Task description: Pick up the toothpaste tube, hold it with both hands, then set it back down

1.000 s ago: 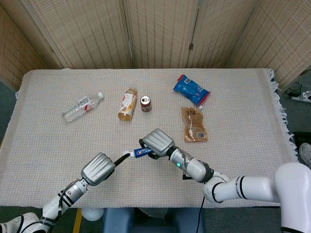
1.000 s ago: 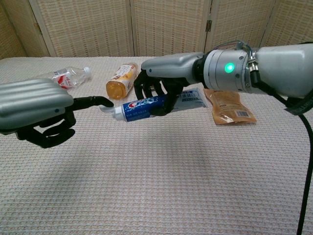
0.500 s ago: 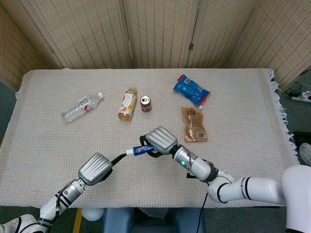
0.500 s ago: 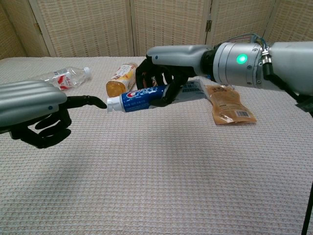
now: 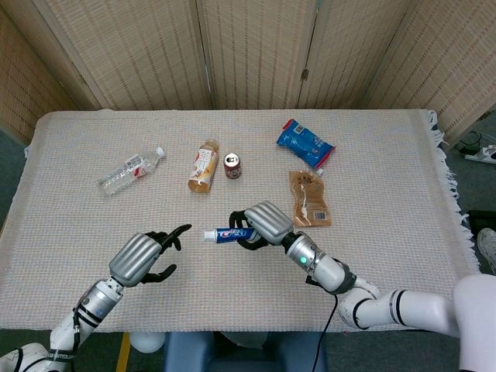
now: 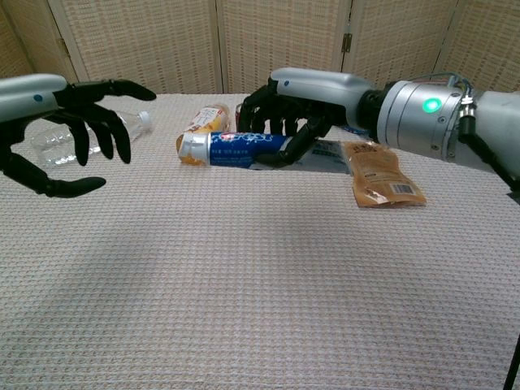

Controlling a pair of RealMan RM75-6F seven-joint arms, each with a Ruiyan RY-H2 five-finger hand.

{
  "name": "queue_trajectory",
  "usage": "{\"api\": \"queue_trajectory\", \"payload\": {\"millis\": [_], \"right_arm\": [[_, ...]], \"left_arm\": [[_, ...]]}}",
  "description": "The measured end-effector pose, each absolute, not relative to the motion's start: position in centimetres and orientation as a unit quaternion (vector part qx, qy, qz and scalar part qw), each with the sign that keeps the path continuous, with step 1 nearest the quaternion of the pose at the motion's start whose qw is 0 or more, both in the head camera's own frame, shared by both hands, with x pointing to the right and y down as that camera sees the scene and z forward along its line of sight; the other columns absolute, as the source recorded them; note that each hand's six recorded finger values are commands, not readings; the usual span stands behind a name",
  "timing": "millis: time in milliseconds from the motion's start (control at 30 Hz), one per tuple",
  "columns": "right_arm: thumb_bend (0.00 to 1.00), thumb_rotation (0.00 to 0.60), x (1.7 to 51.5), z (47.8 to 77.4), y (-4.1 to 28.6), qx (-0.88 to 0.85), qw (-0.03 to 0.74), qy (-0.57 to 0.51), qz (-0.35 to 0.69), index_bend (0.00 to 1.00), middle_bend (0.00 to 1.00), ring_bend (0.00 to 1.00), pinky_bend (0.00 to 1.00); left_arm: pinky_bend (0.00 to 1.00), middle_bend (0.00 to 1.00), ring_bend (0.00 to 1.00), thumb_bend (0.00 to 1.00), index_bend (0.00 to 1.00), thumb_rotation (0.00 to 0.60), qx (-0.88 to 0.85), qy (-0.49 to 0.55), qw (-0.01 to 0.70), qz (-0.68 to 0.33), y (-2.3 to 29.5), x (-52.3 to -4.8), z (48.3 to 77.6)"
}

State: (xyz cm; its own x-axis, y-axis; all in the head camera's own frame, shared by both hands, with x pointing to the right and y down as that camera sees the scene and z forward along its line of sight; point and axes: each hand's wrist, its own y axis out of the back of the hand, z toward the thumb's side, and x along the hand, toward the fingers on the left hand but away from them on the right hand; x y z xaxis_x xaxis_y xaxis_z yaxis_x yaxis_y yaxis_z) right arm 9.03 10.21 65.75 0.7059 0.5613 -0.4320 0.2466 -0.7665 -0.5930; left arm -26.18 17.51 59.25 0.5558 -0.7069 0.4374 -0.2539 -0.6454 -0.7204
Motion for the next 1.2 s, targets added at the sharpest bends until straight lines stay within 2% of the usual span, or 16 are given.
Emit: {"api": "queue_trajectory", "payload": {"millis": [67, 133, 200, 233, 333, 467, 733, 1200], "right_arm": [[0.71, 0.6, 9.2, 65.9, 10.6, -0.892, 0.24, -0.238, 0.299, 0.83, 0.7, 0.73, 0.57], [0.71, 0.6, 9.3, 66.1, 11.1, -0.897, 0.221, -0.25, 0.29, 0.83, 0.7, 0.73, 0.57], [0.71, 0.6, 9.3, 66.3, 11.6, -0.902, 0.201, -0.259, 0.281, 0.83, 0.7, 0.73, 0.57], [0.71, 0.6, 9.3, 66.4, 11.8, -0.904, 0.192, -0.263, 0.278, 0.83, 0.7, 0.73, 0.57], [0.71, 0.6, 9.1, 66.7, 12.7, -0.91, 0.158, -0.279, 0.263, 0.83, 0.7, 0.73, 0.57], [0.71, 0.6, 8.2, 67.1, 14.2, -0.919, 0.113, -0.289, 0.244, 0.83, 0.7, 0.73, 0.57], [0.71, 0.6, 5.4, 67.3, 16.5, -0.929, 0.045, -0.307, 0.202, 0.84, 0.71, 0.73, 0.58], [0.71, 0.6, 2.3, 66.1, 17.5, -0.929, -0.02, -0.34, 0.142, 0.86, 0.72, 0.74, 0.59]], "left_arm": [[0.14, 0.21, 0.14, 0.22, 0.07, 0.47, -0.836, 0.32, 0.27, -0.355, 16.9, -26.7, 58.6], [0.04, 0.16, 0.09, 0.2, 0.07, 0.264, -0.843, 0.342, 0.238, -0.34, 16.5, -27.1, 58.1], [0.0, 0.15, 0.08, 0.18, 0.08, 0.157, -0.852, 0.368, 0.196, -0.317, 16.0, -27.6, 57.5], [0.0, 0.14, 0.07, 0.17, 0.08, 0.117, -0.853, 0.374, 0.187, -0.311, 15.8, -27.7, 57.3], [0.0, 0.12, 0.05, 0.16, 0.08, 0.059, -0.856, 0.403, 0.156, -0.283, 15.1, -28.1, 56.5], [0.0, 0.08, 0.02, 0.15, 0.08, 0.038, -0.856, 0.419, 0.15, -0.264, 14.7, -27.8, 56.0], [0.0, 0.07, 0.0, 0.14, 0.05, 0.04, -0.855, 0.424, 0.16, -0.251, 14.9, -25.9, 56.2], [0.0, 0.04, 0.0, 0.14, 0.0, 0.039, -0.86, 0.411, 0.172, -0.247, 15.8, -22.3, 57.7]]}}
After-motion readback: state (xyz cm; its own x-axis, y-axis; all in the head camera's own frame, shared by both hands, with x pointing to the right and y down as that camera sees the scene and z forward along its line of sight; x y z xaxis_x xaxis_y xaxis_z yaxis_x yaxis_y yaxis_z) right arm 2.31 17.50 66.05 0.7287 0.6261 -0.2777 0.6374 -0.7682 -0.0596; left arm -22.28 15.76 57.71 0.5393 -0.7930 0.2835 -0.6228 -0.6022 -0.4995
